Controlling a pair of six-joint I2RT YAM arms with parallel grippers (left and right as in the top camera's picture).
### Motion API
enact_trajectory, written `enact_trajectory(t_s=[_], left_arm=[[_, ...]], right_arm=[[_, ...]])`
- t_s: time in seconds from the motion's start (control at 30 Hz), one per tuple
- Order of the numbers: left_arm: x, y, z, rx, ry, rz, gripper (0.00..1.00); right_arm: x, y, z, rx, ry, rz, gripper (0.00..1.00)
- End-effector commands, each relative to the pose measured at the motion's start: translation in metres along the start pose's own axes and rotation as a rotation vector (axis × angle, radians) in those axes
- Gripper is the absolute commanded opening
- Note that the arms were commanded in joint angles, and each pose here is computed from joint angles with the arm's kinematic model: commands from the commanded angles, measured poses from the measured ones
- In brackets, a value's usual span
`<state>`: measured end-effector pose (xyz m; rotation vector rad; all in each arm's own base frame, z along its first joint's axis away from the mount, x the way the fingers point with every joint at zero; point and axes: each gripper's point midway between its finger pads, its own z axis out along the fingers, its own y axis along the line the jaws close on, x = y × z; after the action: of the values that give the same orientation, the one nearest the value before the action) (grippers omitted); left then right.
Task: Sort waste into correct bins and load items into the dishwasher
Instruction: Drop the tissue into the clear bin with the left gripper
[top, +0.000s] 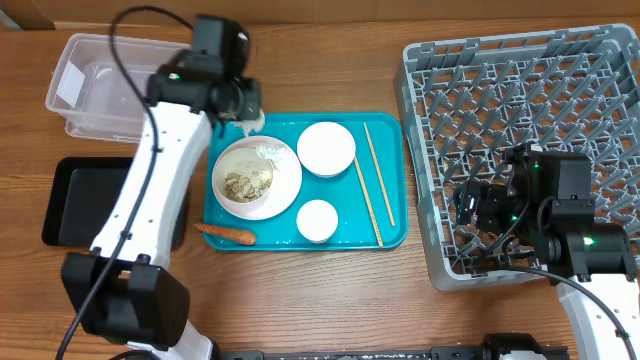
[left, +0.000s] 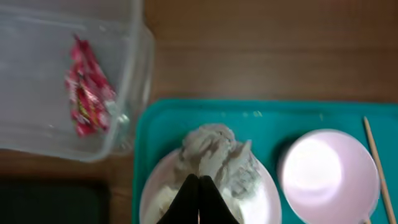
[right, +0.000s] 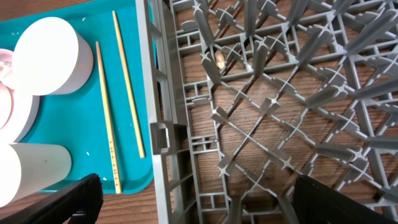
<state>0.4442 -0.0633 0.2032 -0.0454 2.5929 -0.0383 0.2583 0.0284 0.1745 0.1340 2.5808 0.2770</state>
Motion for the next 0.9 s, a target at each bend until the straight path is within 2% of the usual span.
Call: enact_trajectory(t_s=[0.0, 0.33, 0.53, 0.6, 0.7, 0.77, 0.87], left_arm=[[-0.033, 0.041, -0.016, -0.071, -0.123, -0.075, 0.04], [-0.080, 0.110, -0.020, -0.138, -0.312, -0.201, 0.04], [-0.087, 0.134, 0.009, -0.166, -0.317, -0.232, 0.04], [-0.086, 0.136, 0.017, -0.169, -0.309, -0.235, 0.10], [-0.085, 0.138, 0.020, -0.171, -0.303, -0.237, 0.43], [-0.085, 0.137, 0.019, -0.169, -0.304, -0.236, 0.49], [-0.081, 0.127, 0.013, -0.131, -0.286, -0.227, 0.52]], right_arm=[[-0.010, 0.005, -0.007, -0.013, -0.031, -0.006, 1.00], [-0.011, 0.005, -0.007, -0.013, -0.035, -0.007, 1.00], [-0.011, 0.005, -0.007, -0.013, -0.035, -0.007, 1.00], [-0.011, 0.005, -0.007, -0.013, -0.034, -0.007, 1.00], [-0.010, 0.005, -0.007, -0.013, -0.034, -0.007, 1.00], [-0.011, 0.005, -0.007, -0.013, -0.034, -0.007, 1.00], [-0.011, 0.005, -0.007, -0.013, -0.034, -0.007, 1.00]])
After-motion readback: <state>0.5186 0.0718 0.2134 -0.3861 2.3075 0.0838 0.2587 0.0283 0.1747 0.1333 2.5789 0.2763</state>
